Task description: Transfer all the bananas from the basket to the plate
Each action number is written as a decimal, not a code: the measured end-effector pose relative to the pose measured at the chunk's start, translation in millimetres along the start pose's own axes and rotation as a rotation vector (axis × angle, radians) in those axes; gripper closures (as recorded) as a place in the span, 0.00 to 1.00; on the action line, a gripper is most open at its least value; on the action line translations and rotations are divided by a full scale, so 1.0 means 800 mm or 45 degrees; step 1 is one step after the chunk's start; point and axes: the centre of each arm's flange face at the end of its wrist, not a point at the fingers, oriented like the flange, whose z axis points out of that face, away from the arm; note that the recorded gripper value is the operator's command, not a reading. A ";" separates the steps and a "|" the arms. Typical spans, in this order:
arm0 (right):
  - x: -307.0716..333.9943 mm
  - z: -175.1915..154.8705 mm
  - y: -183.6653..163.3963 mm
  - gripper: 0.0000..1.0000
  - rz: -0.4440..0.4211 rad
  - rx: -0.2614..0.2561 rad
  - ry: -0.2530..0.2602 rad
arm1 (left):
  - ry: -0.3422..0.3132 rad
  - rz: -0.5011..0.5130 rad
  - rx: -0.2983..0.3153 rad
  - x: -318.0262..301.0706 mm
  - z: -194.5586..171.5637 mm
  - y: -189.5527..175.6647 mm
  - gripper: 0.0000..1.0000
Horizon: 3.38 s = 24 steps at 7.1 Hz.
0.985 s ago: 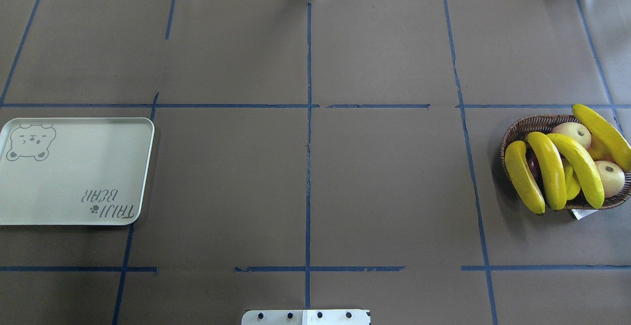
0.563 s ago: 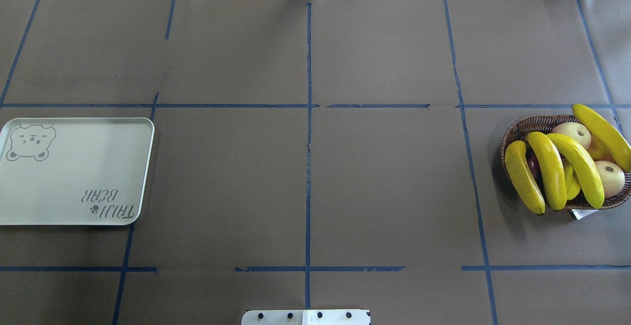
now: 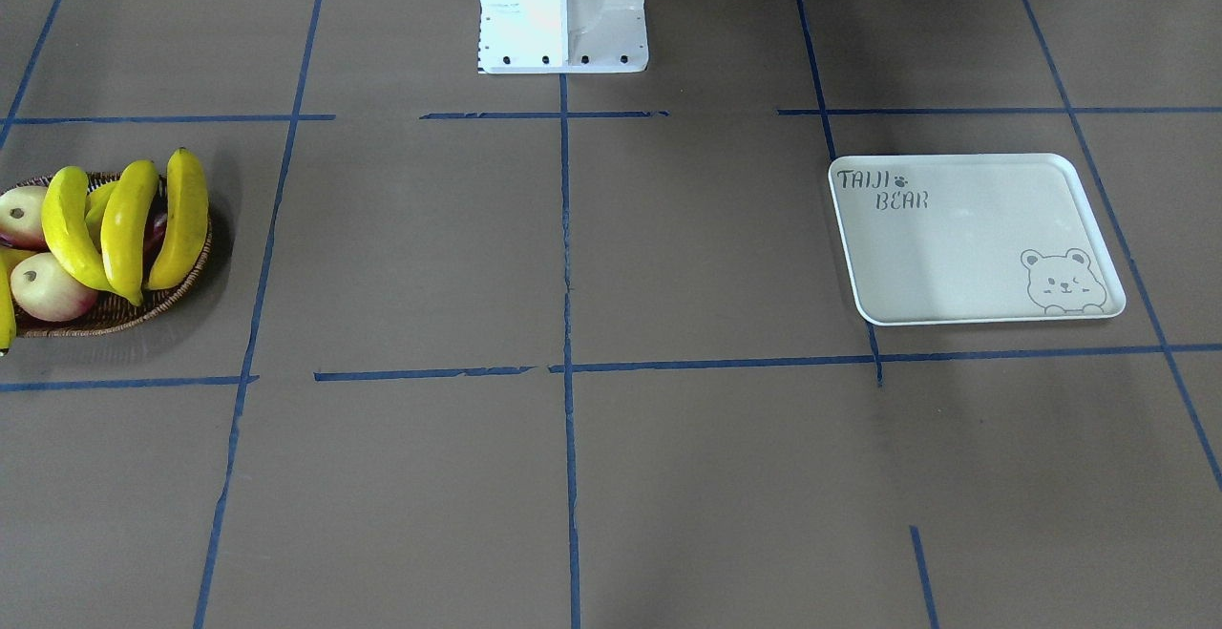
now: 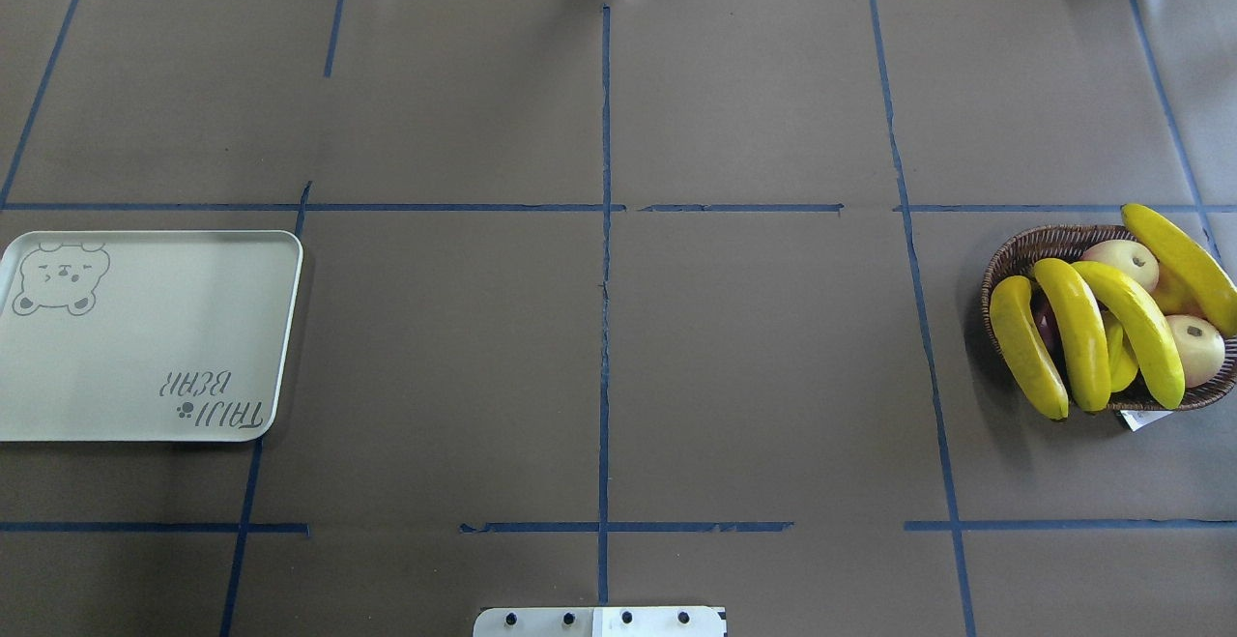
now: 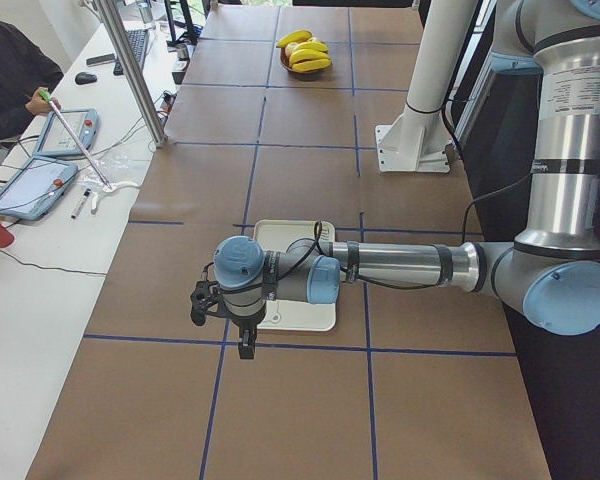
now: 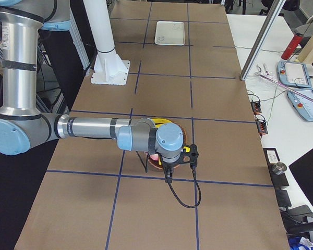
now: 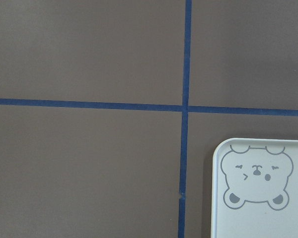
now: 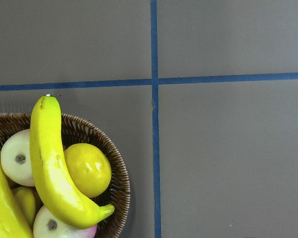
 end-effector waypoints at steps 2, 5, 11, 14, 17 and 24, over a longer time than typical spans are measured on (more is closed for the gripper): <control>-0.015 -0.009 -0.011 0.00 -0.034 0.019 -0.001 | 0.001 0.004 0.004 0.002 -0.002 0.000 0.00; -0.081 -0.011 -0.044 0.00 -0.181 0.023 0.017 | 0.003 0.007 0.007 0.005 -0.004 0.000 0.00; -0.148 0.086 -0.010 0.03 -0.425 -0.026 0.087 | 0.003 0.008 0.007 0.004 -0.004 0.000 0.00; -0.174 0.126 -0.001 0.07 -0.482 -0.091 0.135 | 0.003 0.012 0.010 0.005 -0.004 0.000 0.00; -0.192 0.156 0.006 0.07 -0.541 -0.144 0.177 | 0.001 0.014 0.010 0.005 -0.004 0.000 0.00; -0.185 0.183 0.004 0.48 -0.541 -0.197 0.205 | 0.002 0.021 0.011 0.005 -0.005 -0.001 0.00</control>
